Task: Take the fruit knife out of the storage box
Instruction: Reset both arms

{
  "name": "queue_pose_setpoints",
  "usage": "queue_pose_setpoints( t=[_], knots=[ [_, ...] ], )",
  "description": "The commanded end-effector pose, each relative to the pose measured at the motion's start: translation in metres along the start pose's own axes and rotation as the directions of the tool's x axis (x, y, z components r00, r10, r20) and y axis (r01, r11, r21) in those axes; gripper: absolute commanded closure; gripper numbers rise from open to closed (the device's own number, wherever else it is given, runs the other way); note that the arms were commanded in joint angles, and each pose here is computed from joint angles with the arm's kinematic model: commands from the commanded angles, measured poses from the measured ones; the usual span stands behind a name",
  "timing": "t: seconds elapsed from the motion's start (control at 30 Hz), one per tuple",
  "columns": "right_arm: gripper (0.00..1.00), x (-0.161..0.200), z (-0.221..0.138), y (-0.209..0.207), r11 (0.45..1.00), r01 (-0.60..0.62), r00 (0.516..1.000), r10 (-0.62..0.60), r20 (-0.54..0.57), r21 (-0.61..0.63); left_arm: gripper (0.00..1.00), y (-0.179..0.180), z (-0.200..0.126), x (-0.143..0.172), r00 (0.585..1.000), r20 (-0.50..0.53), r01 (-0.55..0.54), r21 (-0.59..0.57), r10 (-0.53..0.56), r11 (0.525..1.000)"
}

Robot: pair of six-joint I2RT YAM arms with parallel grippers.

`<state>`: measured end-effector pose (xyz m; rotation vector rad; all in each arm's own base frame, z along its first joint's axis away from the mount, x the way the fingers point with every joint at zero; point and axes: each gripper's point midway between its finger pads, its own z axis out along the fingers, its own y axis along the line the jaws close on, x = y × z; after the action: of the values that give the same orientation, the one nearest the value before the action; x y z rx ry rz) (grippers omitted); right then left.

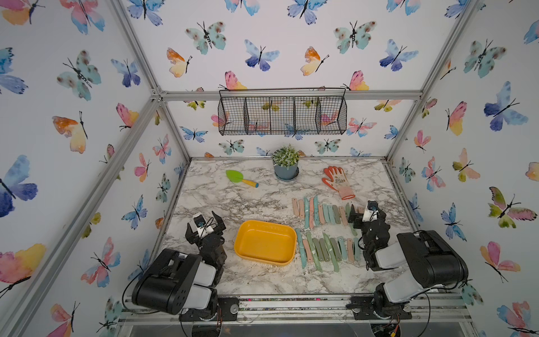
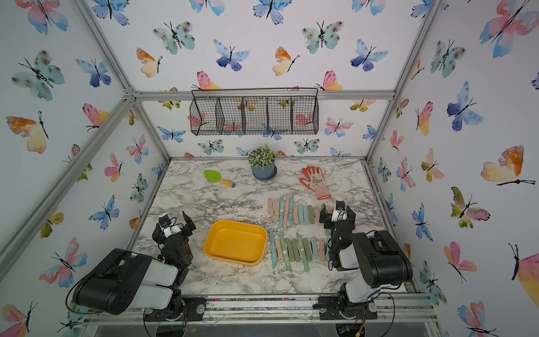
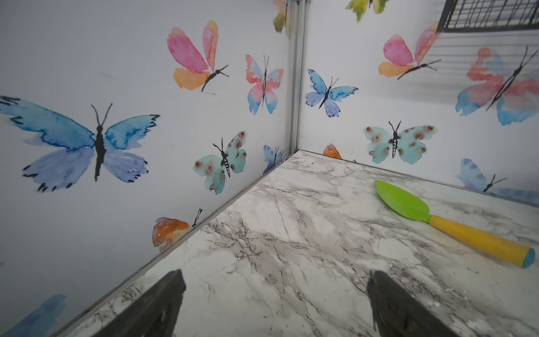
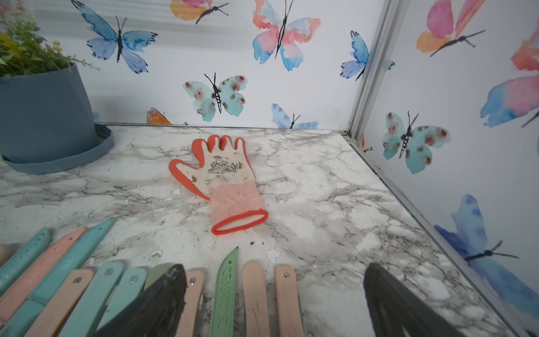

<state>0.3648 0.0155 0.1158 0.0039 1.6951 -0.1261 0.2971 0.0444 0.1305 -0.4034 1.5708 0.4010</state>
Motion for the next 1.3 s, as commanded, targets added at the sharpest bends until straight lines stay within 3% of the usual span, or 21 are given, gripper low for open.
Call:
queue_pose_setpoints(
  t=[0.0,0.17,0.3,0.4,0.53,0.63,1.27],
  knots=[
    [0.03,0.006,0.009,0.007,0.999,0.013,0.999,-0.015,-0.046,-0.04,0.02,-0.027,-0.002,-0.031,0.994,0.111,-0.013,0.14,-0.002,0.99],
    [0.03,0.011,0.021,0.006,0.996,-0.016,0.995,0.008,-0.095,-0.085,0.02,-0.037,0.009,-0.026,0.997,0.073,-0.026,0.169,0.014,0.985],
    [0.03,0.012,0.022,0.007,0.995,-0.019,0.995,0.01,-0.099,-0.097,0.02,-0.049,0.043,-0.003,0.993,-0.11,-0.019,0.21,0.043,0.978],
    [0.03,0.012,0.022,0.007,0.995,-0.019,0.995,0.009,-0.102,-0.096,0.02,-0.049,0.044,0.003,0.989,-0.145,0.0,0.242,0.036,0.97],
    [0.01,0.012,0.022,0.006,0.995,-0.019,0.995,0.01,-0.101,-0.095,0.02,-0.043,0.037,-0.001,0.998,-0.06,0.017,0.255,-0.002,0.967],
    [0.01,0.012,0.021,0.006,0.995,-0.02,0.995,0.011,-0.097,-0.093,0.02,-0.045,0.041,0.009,0.989,-0.146,0.019,0.249,0.018,0.968],
    [0.01,0.011,0.02,0.006,0.995,-0.02,0.996,0.011,-0.093,-0.094,0.02,-0.044,0.04,0.005,0.993,-0.116,0.02,0.25,0.009,0.968]
  ],
)
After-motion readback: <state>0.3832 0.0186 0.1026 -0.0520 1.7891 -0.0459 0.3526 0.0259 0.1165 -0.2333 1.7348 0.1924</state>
